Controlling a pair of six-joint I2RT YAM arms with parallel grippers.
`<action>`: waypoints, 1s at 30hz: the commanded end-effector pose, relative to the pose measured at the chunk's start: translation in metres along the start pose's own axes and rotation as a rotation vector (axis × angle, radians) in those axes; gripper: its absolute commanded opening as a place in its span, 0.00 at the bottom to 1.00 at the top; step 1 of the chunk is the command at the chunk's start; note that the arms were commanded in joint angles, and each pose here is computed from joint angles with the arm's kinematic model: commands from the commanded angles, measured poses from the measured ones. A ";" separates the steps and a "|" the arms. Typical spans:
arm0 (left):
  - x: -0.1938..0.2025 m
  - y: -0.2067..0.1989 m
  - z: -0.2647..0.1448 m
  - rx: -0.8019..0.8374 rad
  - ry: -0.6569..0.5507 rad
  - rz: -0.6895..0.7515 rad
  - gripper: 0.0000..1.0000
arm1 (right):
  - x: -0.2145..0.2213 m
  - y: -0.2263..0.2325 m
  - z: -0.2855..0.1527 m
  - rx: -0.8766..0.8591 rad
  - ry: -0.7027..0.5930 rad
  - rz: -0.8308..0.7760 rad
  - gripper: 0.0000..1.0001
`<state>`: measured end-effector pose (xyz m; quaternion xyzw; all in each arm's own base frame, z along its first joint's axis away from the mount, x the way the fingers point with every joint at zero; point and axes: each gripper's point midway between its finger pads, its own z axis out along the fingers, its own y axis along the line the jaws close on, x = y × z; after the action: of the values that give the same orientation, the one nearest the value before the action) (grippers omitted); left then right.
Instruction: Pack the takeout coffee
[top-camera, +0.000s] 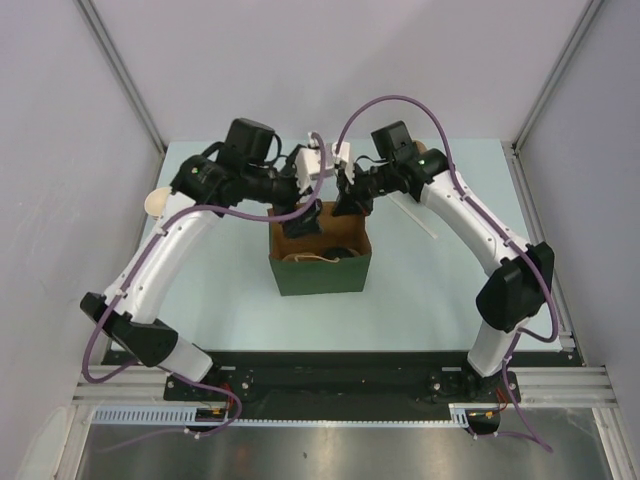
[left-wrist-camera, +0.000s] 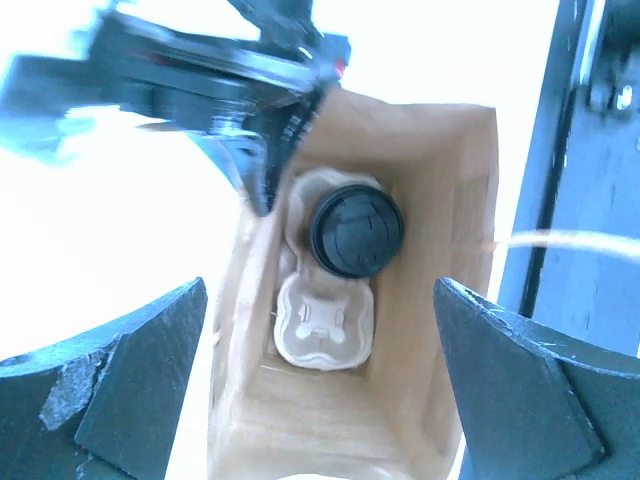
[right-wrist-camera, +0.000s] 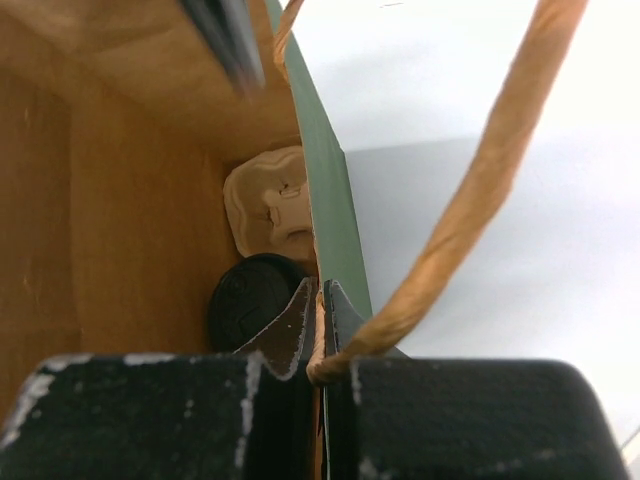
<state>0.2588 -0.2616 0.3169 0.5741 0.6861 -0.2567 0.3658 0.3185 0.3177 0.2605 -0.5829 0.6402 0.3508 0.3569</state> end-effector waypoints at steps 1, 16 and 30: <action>-0.034 0.004 -0.025 -0.006 -0.121 -0.061 0.99 | -0.019 -0.014 -0.009 0.035 -0.042 -0.028 0.00; -0.027 0.067 -0.064 -0.157 -0.262 -0.407 0.99 | -0.035 -0.034 -0.017 0.098 -0.068 0.007 0.57; 0.008 0.119 -0.099 -0.305 -0.305 -0.560 1.00 | -0.082 -0.099 -0.144 0.429 -0.232 0.106 0.86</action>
<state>0.3453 -0.1658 0.3685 0.2782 0.7916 -0.3165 0.4425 0.3989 0.2709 0.3731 -0.4695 0.6618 0.3182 0.4903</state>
